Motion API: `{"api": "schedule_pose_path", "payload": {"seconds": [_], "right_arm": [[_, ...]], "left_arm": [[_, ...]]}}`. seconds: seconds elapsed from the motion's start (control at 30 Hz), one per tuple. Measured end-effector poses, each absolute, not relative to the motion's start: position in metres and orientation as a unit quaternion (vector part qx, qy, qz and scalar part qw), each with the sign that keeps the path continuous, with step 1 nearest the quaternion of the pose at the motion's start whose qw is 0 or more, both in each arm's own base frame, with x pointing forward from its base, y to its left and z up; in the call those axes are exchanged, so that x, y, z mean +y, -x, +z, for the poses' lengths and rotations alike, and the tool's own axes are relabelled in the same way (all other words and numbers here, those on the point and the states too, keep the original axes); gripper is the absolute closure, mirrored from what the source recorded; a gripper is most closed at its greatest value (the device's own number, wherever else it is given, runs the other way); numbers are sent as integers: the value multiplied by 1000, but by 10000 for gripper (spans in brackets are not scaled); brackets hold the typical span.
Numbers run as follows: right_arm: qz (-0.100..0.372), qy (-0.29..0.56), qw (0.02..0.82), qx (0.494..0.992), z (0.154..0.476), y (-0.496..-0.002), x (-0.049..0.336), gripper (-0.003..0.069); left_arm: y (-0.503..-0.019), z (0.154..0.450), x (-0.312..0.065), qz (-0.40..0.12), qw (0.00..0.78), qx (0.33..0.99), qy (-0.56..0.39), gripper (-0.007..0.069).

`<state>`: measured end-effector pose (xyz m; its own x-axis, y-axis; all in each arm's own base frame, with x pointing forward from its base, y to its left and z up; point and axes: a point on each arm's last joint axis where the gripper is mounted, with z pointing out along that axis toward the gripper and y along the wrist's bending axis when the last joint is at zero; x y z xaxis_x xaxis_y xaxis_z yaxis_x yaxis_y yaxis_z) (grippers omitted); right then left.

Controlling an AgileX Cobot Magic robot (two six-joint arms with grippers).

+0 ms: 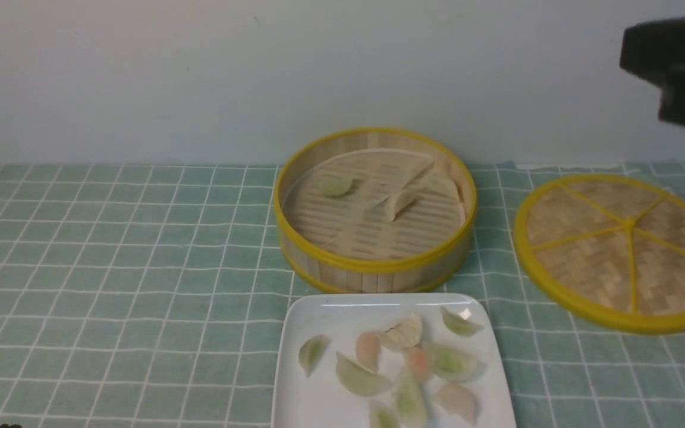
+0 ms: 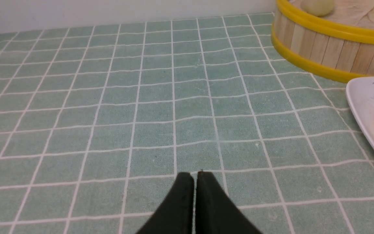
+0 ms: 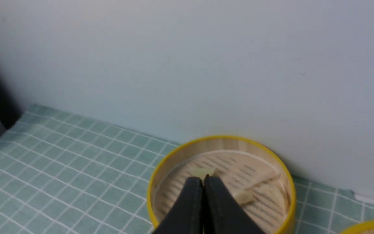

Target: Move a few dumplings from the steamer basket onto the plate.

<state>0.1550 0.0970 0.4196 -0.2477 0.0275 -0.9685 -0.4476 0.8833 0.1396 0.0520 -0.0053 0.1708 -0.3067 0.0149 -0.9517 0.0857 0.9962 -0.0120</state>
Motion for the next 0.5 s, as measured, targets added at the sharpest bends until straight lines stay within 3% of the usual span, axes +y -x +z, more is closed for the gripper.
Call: {"api": "schedule_pose_path", "payload": {"seconds": [0.23, 0.5], "right_arm": [[237, 150, 631, 723, 386, -137, 91, 673], [243, 177, 682, 667, 394, -131, 91, 673]], "left_arm": [[-52, 171, -5, -30, 588, 808, -31, 631], [-52, 171, -5, -30, 588, 808, -31, 631]]}}
